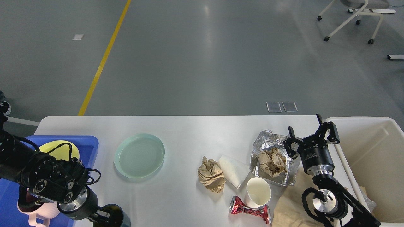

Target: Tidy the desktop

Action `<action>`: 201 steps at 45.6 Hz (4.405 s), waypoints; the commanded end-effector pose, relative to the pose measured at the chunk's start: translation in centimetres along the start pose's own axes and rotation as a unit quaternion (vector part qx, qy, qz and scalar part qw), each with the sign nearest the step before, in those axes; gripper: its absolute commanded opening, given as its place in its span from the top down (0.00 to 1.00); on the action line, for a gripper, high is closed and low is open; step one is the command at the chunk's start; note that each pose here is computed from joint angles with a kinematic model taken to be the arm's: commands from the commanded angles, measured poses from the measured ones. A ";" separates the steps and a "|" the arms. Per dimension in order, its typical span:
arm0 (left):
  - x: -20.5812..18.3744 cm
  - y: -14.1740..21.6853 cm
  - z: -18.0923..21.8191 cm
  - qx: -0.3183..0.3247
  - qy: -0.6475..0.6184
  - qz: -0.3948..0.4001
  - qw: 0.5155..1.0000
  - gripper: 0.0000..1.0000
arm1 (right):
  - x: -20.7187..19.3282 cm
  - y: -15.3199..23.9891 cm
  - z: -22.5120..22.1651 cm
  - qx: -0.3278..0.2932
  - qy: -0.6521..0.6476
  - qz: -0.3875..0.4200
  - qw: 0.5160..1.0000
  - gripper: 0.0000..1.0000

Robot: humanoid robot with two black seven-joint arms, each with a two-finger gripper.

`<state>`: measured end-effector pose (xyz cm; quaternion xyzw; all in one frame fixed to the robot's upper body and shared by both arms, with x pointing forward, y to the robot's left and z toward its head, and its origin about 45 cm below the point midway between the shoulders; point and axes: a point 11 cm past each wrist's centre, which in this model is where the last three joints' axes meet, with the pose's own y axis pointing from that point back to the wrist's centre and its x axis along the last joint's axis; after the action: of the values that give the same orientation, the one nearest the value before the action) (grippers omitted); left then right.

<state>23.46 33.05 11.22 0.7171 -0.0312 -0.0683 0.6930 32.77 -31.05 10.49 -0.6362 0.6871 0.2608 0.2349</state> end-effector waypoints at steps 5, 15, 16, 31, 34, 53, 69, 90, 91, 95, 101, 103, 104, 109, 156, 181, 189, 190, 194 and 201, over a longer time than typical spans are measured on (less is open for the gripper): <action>0.0 0.0 -0.4 0.018 0.015 0.000 1.000 1.00 | 0.0 0.0 0.0 0.000 0.000 0.000 1.000 0.00; 0.1 0.1 -0.8 0.034 0.029 0.003 0.999 1.00 | 0.0 0.0 0.0 0.000 0.000 0.000 1.000 0.00; 0.1 0.1 -0.8 0.034 0.030 0.003 0.999 1.00 | 0.0 0.0 0.0 0.000 0.000 0.000 1.000 0.00; 2.3 5.0 -0.8 0.022 0.061 -0.006 0.998 1.00 | 0.0 0.0 0.0 0.000 0.000 0.000 1.000 0.00; 2.7 6.5 -0.5 0.018 0.063 -0.017 0.998 1.00 | 0.0 0.0 0.0 0.000 0.000 0.000 1.000 0.00; 4.7 22.0 3.8 -0.047 0.110 -0.036 0.992 1.00 | 0.0 0.0 0.0 0.000 0.000 0.000 1.000 0.00; 4.1 29.1 6.8 -0.111 0.146 -0.007 0.983 1.00 | 0.0 0.0 0.0 0.000 0.000 0.000 1.000 0.00; 4.3 28.4 -2.3 -0.114 0.234 0.027 0.965 1.00 | 0.0 0.0 0.0 0.000 0.000 0.000 1.000 0.00; 4.3 28.2 -3.4 -0.112 0.240 0.028 0.964 1.00 | 0.0 0.0 0.0 0.000 0.000 0.001 1.000 0.00; 4.0 27.4 -8.0 -0.105 0.272 0.042 0.955 1.00 | 0.0 0.0 0.0 0.000 0.000 0.000 1.000 0.00; 2.6 25.7 -14.5 -0.077 0.317 0.053 0.944 0.99 | 0.0 0.0 0.0 0.000 0.000 0.001 1.000 0.00; 1.8 25.0 -16.5 -0.066 0.331 0.056 0.940 0.99 | 0.0 0.0 0.0 0.000 0.000 0.001 1.000 0.00; 1.4 24.6 -17.4 -0.062 0.337 0.057 0.938 0.99 | 0.0 0.0 0.0 0.000 0.000 0.001 1.000 0.00; -0.4 22.8 -21.2 -0.046 0.374 0.059 0.924 0.98 | 0.0 0.0 0.0 0.000 0.000 0.001 1.000 0.00; -8.7 5.7 -30.5 -0.011 0.496 0.097 0.863 0.93 | 0.0 0.0 0.0 0.000 0.000 0.001 1.000 0.00; -10.5 3.4 -29.9 -0.022 0.511 0.083 0.855 0.83 | 0.0 0.0 0.0 0.000 0.000 0.001 1.000 0.00; -10.1 3.3 -30.1 -0.016 0.510 0.103 0.854 0.12 | 0.0 0.0 0.0 0.000 0.000 0.001 1.000 0.00; -10.0 3.3 -30.1 -0.015 0.510 0.106 0.853 0.08 | 0.0 0.0 0.0 0.000 0.000 0.001 1.000 0.00; -9.9 3.2 -29.9 -0.021 0.514 0.109 0.851 0.05 | 0.0 0.0 0.0 0.000 0.000 0.001 1.000 0.00; -10.9 2.6 -29.2 -0.032 0.520 0.089 0.849 0.04 | 0.0 0.0 0.0 0.000 0.000 0.001 1.000 0.00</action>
<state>17.82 63.73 15.60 0.6247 0.2573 0.3827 0.6301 32.73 -31.06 10.44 -0.6359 0.6873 0.2612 0.2345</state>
